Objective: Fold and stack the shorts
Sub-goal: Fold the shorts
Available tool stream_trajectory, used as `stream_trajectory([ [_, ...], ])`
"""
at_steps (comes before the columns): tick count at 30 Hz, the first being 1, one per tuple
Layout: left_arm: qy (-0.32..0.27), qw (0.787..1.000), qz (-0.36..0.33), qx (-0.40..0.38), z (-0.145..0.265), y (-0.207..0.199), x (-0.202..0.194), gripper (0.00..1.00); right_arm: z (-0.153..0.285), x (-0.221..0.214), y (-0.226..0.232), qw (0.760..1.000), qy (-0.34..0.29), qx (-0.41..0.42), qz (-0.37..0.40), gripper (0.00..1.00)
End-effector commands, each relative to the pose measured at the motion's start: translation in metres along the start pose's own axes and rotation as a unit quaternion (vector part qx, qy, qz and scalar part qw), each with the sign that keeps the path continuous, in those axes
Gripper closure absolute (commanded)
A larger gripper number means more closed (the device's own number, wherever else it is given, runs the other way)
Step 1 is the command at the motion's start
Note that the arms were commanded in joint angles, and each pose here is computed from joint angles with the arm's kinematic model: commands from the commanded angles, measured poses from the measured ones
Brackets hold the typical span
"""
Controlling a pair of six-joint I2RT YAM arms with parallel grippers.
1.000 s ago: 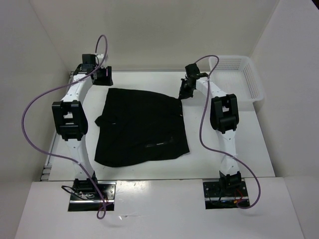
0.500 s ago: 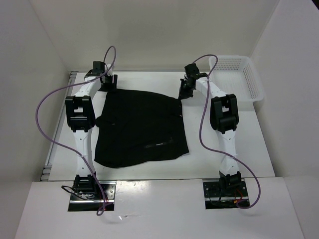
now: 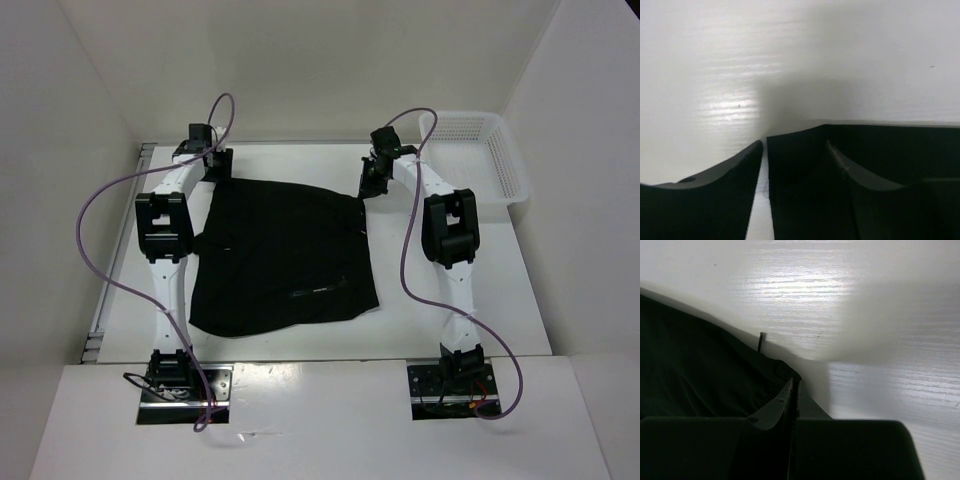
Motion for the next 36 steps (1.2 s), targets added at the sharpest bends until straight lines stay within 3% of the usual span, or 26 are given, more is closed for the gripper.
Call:
stream_trajectory([
  [1, 0.022, 1.000, -0.004, -0.020, -0.016, -0.006, -0.012, 0.42, 0.032, 0.027, 0.010, 0.998, -0.057, 0.005, 0.025, 1.00],
  [3, 0.028, 0.999, -0.003, -0.032, -0.018, -0.008, -0.015, 0.56, 0.028, 0.025, 0.009, 0.998, -0.053, 0.005, 0.024, 1.00],
  [4, 0.034, 0.999, -0.003, -0.037, -0.018, -0.009, -0.016, 0.78, 0.030, 0.028, 0.010, 0.998, -0.057, 0.005, 0.025, 1.00],
  [6, 0.029, 0.999, -0.003, -0.045, -0.016, -0.011, -0.012, 1.00, 0.032, 0.031, 0.012, 0.998, -0.062, 0.012, 0.026, 1.00],
  [9, 0.000, 0.998, -0.007, -0.057, -0.002, -0.017, 0.009, 1.00, 0.041, 0.045, 0.015, 0.996, -0.085, 0.030, 0.014, 1.00],
  [16, -0.162, 0.983, -0.023, -0.080, 0.114, -0.032, 0.106, 1.00, 0.109, 0.108, 0.009, 0.975, -0.219, 0.046, 0.006, 1.00],
  [24, -0.163, 0.984, -0.023, -0.070, 0.144, -0.036, 0.104, 1.00, 0.108, 0.104, 0.001, 0.975, -0.212, 0.067, 0.003, 1.00],
  [30, -0.186, 0.980, -0.026, -0.072, 0.208, -0.043, 0.114, 1.00, 0.132, 0.101, 0.004, 0.968, -0.239, 0.066, 0.028, 1.00],
  [33, -0.184, 0.979, -0.033, -0.085, 0.235, -0.053, 0.103, 1.00, 0.135, 0.086, 0.003, 0.967, -0.244, 0.067, 0.029, 1.00],
  [34, -0.145, 0.985, -0.031, -0.082, 0.223, -0.053, 0.082, 1.00, 0.153, 0.089, 0.007, 0.957, -0.278, 0.071, 0.038, 1.00],
  [36, -0.122, 0.989, -0.031, -0.074, 0.229, -0.053, 0.060, 1.00, 0.143, 0.069, 0.004, 0.962, -0.260, 0.071, 0.041, 1.00],
])
Point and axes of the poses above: each gripper's point midway between its finger pads, its own z axis back along the fingers, its own y axis along the line the jaws close on, x = y × z, the point moved 8 cm from there along z, back along the fingers, and after that the axes turned 13 degrees about z, right-handed, at the moved point
